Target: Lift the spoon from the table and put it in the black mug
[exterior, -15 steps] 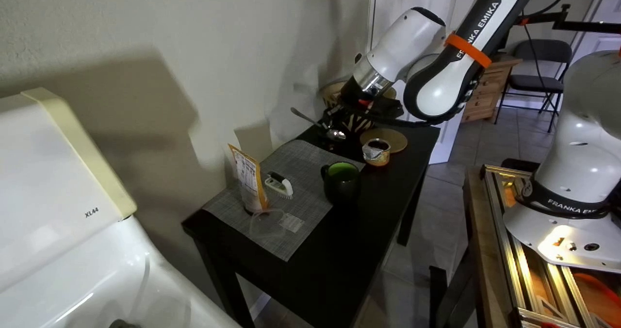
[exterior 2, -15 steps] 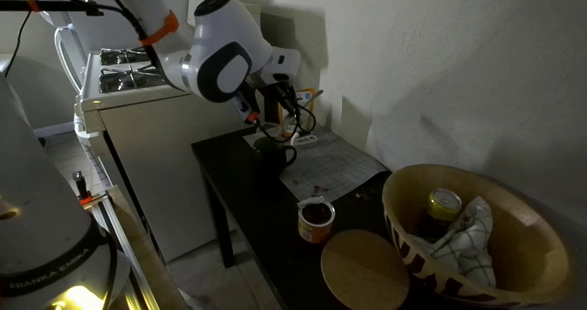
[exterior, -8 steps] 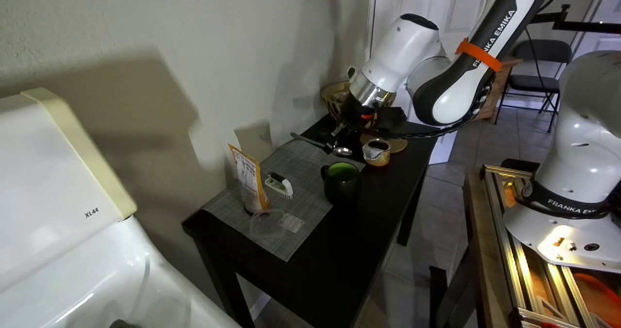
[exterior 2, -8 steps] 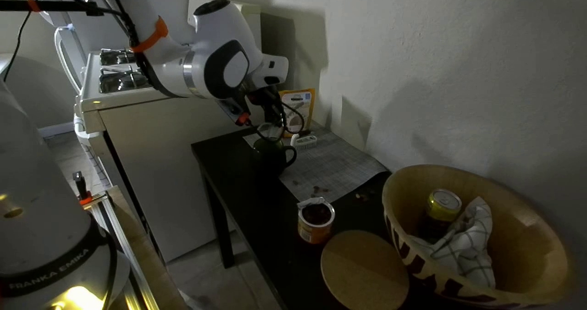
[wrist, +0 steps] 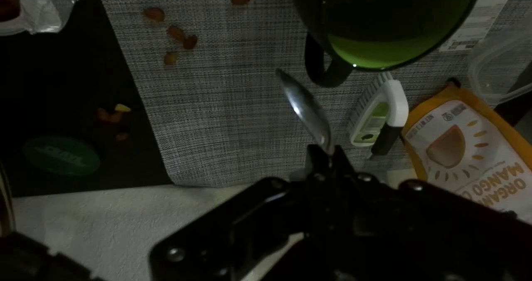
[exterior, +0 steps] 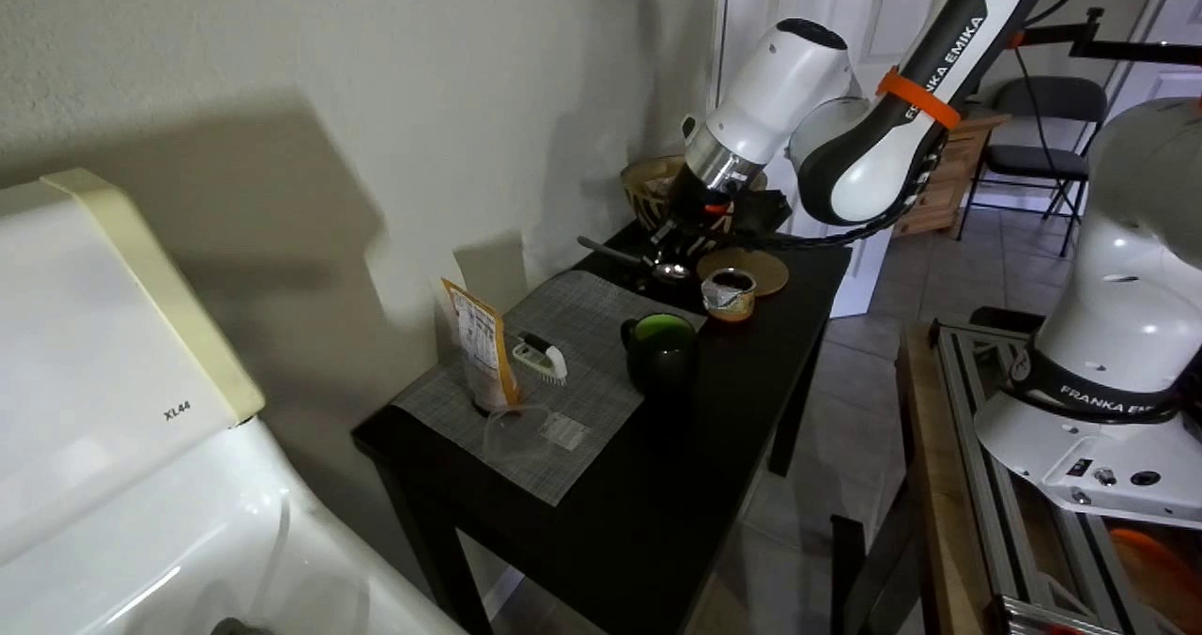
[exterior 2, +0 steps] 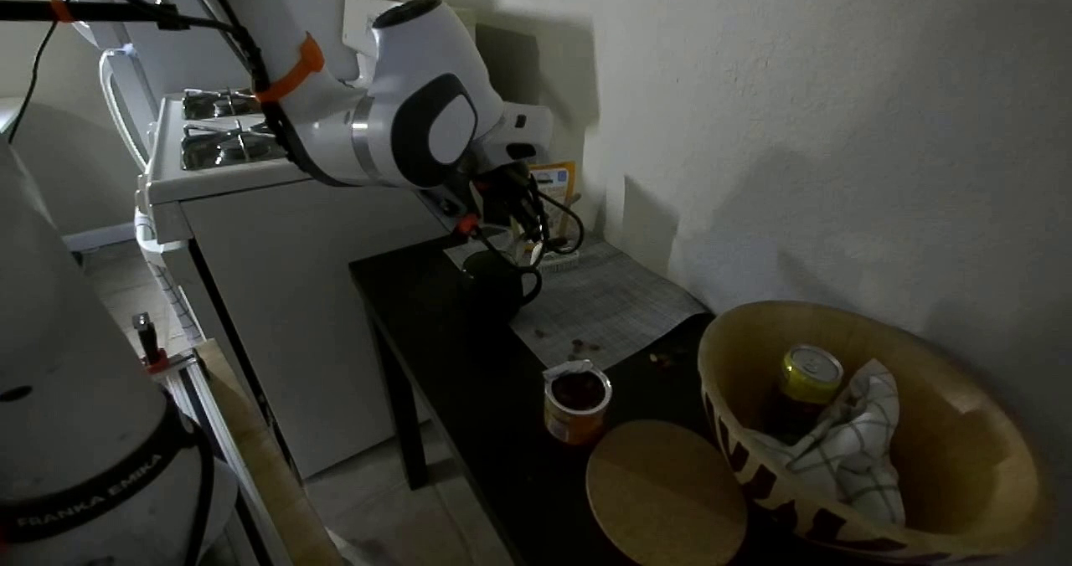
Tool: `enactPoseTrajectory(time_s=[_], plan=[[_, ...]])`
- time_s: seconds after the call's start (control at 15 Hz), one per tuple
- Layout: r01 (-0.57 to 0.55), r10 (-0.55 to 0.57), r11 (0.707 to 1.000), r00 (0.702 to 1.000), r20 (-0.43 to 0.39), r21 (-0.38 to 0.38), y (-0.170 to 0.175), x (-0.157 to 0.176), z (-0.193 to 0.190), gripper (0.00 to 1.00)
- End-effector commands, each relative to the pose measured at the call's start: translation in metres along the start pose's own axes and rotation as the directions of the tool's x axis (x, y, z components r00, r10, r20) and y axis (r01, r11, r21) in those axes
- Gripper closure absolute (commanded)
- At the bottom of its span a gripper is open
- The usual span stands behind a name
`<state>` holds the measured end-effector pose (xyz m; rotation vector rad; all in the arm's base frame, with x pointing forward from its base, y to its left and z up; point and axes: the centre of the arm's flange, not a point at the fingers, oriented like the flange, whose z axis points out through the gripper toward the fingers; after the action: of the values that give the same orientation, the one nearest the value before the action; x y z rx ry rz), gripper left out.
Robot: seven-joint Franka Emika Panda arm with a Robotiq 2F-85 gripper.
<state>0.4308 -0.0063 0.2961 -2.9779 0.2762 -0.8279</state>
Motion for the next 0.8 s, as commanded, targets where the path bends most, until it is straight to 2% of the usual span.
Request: enactPoseTrajectory(time_s=[0.0, 0.13, 0.27, 0.47, 0.6, 0.73], plan=[[-0.038, 0.038, 0.999, 0.998, -0.052, 0.007, -0.003, 0.002, -0.004, 0.99], [-0.095, 0.098, 0.995, 0.988, -0.117, 0.035, 0.001, 0.007, -0.014, 0.99], [-0.165, 0.179, 0.983, 0.962, -0.205, 0.083, 0.009, 0.013, -0.026, 0.99], [-0.136, 0.196, 0.971, 0.925, -0.324, 0.199, 0.007, 0.018, -0.038, 0.99], [-0.136, 0.202, 0.972, 0.902, -0.381, 0.192, -0.008, 0.019, -0.041, 0.99], [-0.18, 0.22, 0.975, 0.871, -0.44, 0.131, -0.022, 0.02, -0.043, 0.99]])
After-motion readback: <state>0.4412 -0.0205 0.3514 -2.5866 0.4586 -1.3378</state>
